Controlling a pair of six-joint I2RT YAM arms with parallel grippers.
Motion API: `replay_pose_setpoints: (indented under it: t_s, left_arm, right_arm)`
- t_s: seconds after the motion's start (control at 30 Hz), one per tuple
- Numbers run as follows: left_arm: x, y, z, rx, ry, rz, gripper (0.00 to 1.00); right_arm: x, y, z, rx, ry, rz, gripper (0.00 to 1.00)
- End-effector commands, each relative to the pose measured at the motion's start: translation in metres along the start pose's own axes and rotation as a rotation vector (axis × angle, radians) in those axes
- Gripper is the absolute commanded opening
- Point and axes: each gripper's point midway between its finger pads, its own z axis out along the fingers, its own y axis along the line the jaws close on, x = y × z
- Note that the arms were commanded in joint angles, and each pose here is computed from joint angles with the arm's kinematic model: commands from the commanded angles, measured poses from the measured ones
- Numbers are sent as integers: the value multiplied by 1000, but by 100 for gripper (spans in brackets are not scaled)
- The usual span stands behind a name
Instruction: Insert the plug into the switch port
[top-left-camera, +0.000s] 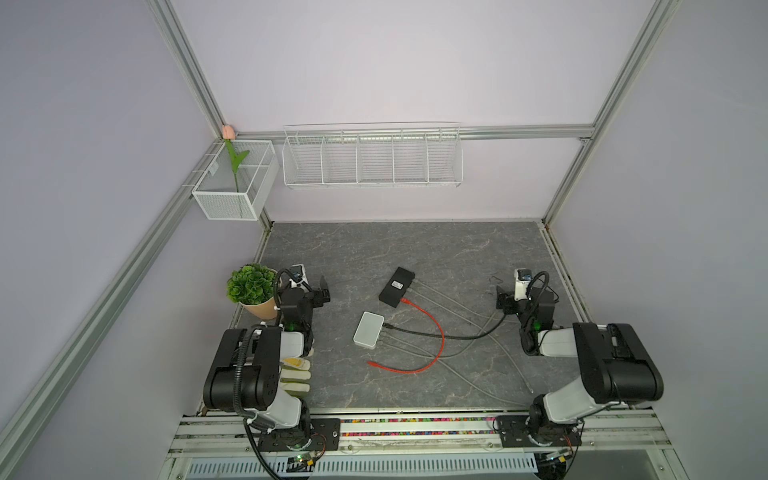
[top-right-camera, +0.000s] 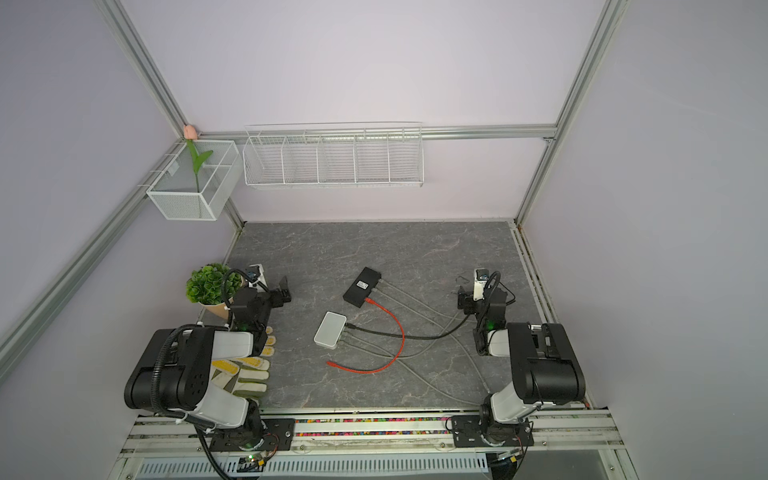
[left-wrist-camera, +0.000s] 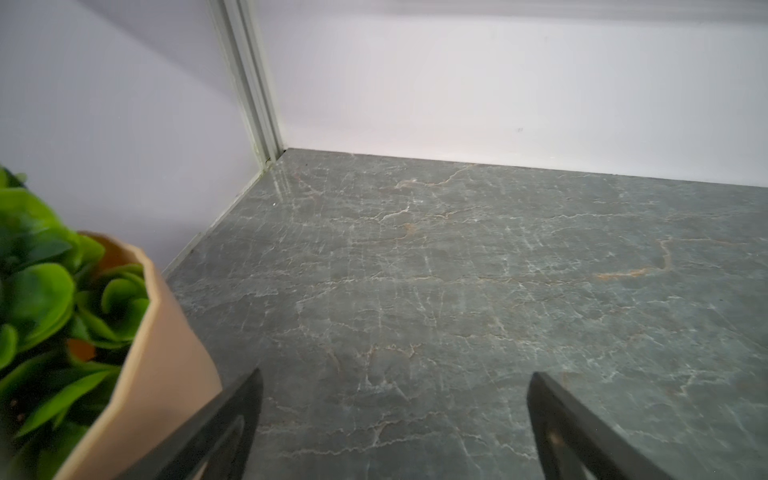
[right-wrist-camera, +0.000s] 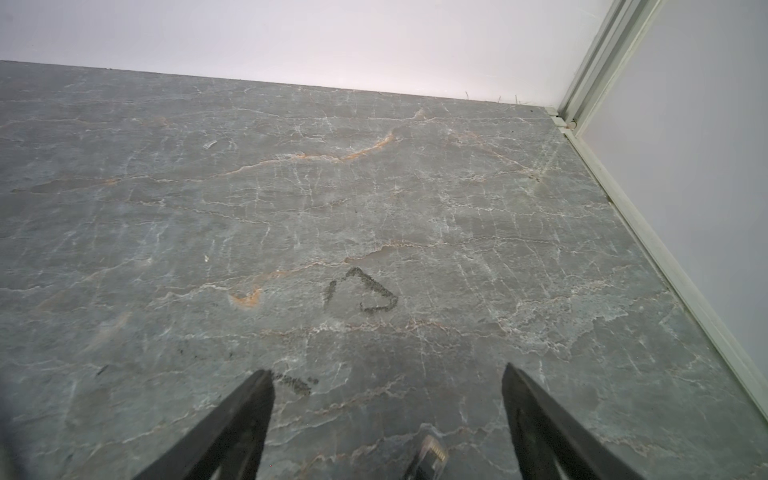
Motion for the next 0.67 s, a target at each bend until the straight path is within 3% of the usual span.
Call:
replay_pose_setpoints:
  t_s: [0.0, 0.13, 0.63]
  left_arm:
    - [-2, -8, -1, 57, -12, 23, 99]
    - [-1, 7, 4, -17, 12, -21, 99]
    - [-2, 11, 5, -43, 12, -24, 99]
  right_arm:
    - [-14, 8, -3, -51, -47, -6, 89]
    - [-14, 8, -3, -51, -46, -6, 89]
    - [-14, 8, -3, -54, -45, -5, 89]
